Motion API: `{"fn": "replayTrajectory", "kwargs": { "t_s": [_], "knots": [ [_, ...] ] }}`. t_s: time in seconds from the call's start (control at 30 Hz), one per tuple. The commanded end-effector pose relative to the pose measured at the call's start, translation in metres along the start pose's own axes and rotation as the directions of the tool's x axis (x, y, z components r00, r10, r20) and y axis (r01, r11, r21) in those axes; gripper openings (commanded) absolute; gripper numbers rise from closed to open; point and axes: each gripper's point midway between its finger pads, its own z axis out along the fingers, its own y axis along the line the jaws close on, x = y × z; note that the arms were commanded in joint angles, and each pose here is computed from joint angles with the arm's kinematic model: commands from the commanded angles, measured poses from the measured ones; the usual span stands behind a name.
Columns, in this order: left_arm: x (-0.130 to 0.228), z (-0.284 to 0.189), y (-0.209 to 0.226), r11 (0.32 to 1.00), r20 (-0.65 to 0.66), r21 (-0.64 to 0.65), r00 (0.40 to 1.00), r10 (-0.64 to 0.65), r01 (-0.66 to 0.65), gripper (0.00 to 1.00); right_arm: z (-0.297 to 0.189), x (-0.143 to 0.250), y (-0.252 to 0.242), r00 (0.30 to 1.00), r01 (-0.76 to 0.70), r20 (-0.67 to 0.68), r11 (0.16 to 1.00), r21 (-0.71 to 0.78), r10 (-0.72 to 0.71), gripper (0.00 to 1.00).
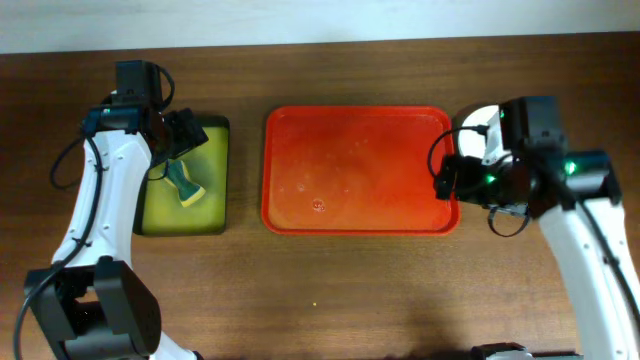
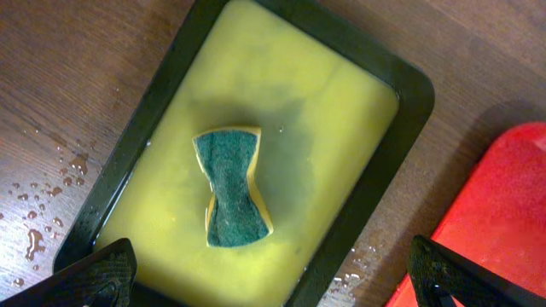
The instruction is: Clean dirty plates on tray and stack at the side
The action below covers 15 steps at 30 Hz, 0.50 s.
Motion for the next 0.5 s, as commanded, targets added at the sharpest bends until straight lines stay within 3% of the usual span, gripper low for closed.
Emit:
{"fn": "replayTrajectory", "kwargs": {
  "t_s": [0.0, 0.07, 0.13, 0.23, 0.37, 0.47],
  "knots": [
    [-0.002, -0.001, 0.0, 1.0, 0.003, 0.003, 1.0, -0.001, 0.001, 0.99, -0.009, 0.019, -0.001, 0.983, 0.042, 0.18, 0.998, -0.051, -0.032, 0.99],
    [-0.002, -0.001, 0.0, 1.0, 0.003, 0.003, 1.0, -0.001, 0.001, 0.99, -0.01, 0.035, -0.008, 0.942, 0.067, 0.334, 0.994, -0.09, -0.033, 0.99],
    [-0.002, -0.001, 0.0, 1.0, 0.003, 0.003, 1.0, -0.001, 0.001, 0.99, -0.019, 0.058, -0.013, 0.913, 0.084, 0.406, 0.991, -0.106, -0.034, 0.99],
    [-0.002, -0.001, 0.0, 1.0, 0.003, 0.003, 1.0, -0.001, 0.001, 0.99, -0.042, 0.065, -0.017, 0.821, 0.117, 0.57, 0.986, -0.12, -0.028, 0.99],
    [-0.002, -0.001, 0.0, 1.0, 0.003, 0.003, 1.0, -0.001, 0.001, 0.99, -0.008, 0.087, -0.033, 0.79, 0.111, 0.612, 0.987, -0.112, -0.019, 0.99],
    [-0.002, -0.001, 0.0, 1.0, 0.003, 0.003, 1.0, -0.001, 0.001, 1.0, 0.003, 0.076, -0.031, 0.698, 0.144, 0.716, 0.98, -0.138, -0.002, 0.99]
  ]
}}
